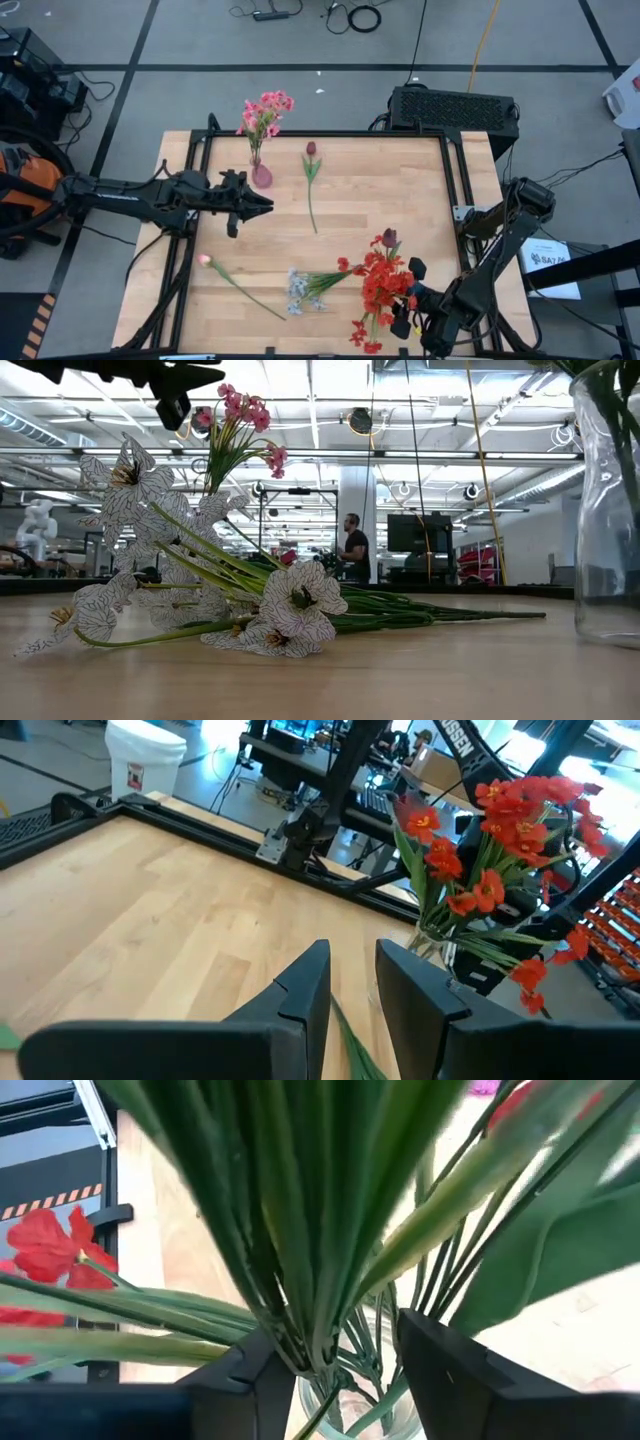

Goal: Sort flowers into vase by color
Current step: Put the red flowers into the transparent vase

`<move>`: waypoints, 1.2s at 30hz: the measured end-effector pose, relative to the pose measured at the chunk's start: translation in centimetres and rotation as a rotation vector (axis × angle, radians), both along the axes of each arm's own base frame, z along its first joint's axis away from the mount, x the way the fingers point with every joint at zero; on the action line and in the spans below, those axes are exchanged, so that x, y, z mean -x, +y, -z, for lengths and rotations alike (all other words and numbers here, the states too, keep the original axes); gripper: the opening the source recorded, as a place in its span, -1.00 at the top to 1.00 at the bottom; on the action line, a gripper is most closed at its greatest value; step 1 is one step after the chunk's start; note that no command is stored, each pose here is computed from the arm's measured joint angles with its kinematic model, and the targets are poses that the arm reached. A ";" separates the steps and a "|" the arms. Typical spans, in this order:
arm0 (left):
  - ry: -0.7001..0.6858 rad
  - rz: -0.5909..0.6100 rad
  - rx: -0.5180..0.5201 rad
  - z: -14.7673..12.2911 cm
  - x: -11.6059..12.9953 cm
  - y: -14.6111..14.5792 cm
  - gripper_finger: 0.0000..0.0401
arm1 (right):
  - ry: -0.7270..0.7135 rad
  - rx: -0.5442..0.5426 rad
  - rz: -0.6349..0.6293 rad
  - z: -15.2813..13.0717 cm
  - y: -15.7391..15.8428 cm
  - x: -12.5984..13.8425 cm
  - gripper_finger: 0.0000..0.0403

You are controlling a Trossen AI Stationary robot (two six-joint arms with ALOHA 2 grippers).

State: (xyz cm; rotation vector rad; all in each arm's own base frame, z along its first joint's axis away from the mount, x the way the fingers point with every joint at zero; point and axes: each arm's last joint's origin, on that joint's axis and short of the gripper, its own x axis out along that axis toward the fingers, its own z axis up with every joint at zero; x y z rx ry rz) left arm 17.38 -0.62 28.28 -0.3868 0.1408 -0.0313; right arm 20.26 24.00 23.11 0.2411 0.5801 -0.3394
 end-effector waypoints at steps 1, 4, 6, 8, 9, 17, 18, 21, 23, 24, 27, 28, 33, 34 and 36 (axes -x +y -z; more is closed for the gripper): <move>0.001 0.000 0.000 0.0 0.0 0.0 0.56 | 0.001 -0.002 0.000 0.0 0.0 0.0 0.16; 0.003 0.000 0.000 0.0 0.0 0.0 0.56 | -0.003 -0.015 0.007 0.0 0.0 0.0 0.12; 0.002 0.000 0.000 0.0 -0.1 0.0 0.56 | -0.007 -0.033 0.018 0.0 0.0 0.0 0.09; 0.002 0.000 0.000 0.0 -0.1 0.0 0.56 | 0.002 -0.056 0.021 0.0 0.1 0.0 0.05; 0.002 0.000 0.000 0.0 -0.1 0.0 0.56 | 0.012 -0.066 0.016 0.0 0.1 0.0 0.03; 0.002 0.000 0.000 0.0 -0.1 0.0 0.56 | 0.041 -0.104 -0.005 -1.4 -0.7 0.7 -0.16; 0.002 0.000 0.000 0.0 -0.1 0.0 0.56 | 0.043 -0.104 -0.006 -1.6 -0.8 0.8 -0.18; 0.002 0.000 -0.001 0.0 -0.1 0.0 0.56 | 0.036 -0.122 0.003 -2.1 -1.1 1.1 -0.20; 0.002 0.000 -0.001 0.0 -0.1 0.0 0.56 | 0.034 -0.121 0.001 -2.2 -1.2 1.1 -0.20; 0.002 0.000 -0.001 0.0 0.0 0.0 0.56 | 0.037 -0.114 0.000 -2.2 -1.3 1.1 -0.20; 0.002 0.000 -0.001 0.0 0.0 0.0 0.56 | 0.046 -0.125 0.006 -2.2 -1.3 1.2 -0.20; 0.002 0.000 0.000 0.0 0.0 0.0 0.56 | 0.065 -0.131 0.001 -2.1 -1.4 1.2 -0.20; 0.002 0.000 0.000 0.0 0.0 0.0 0.56 | 0.131 -0.169 0.019 -1.8 -1.6 1.5 -0.20; 0.002 0.000 -0.001 0.0 0.0 0.0 0.56 | 0.132 -0.171 0.018 -1.9 -1.6 1.5 -0.20; 0.002 0.000 0.000 0.0 0.0 0.0 0.56 | 0.131 -0.174 0.017 -1.9 -1.6 1.5 -0.20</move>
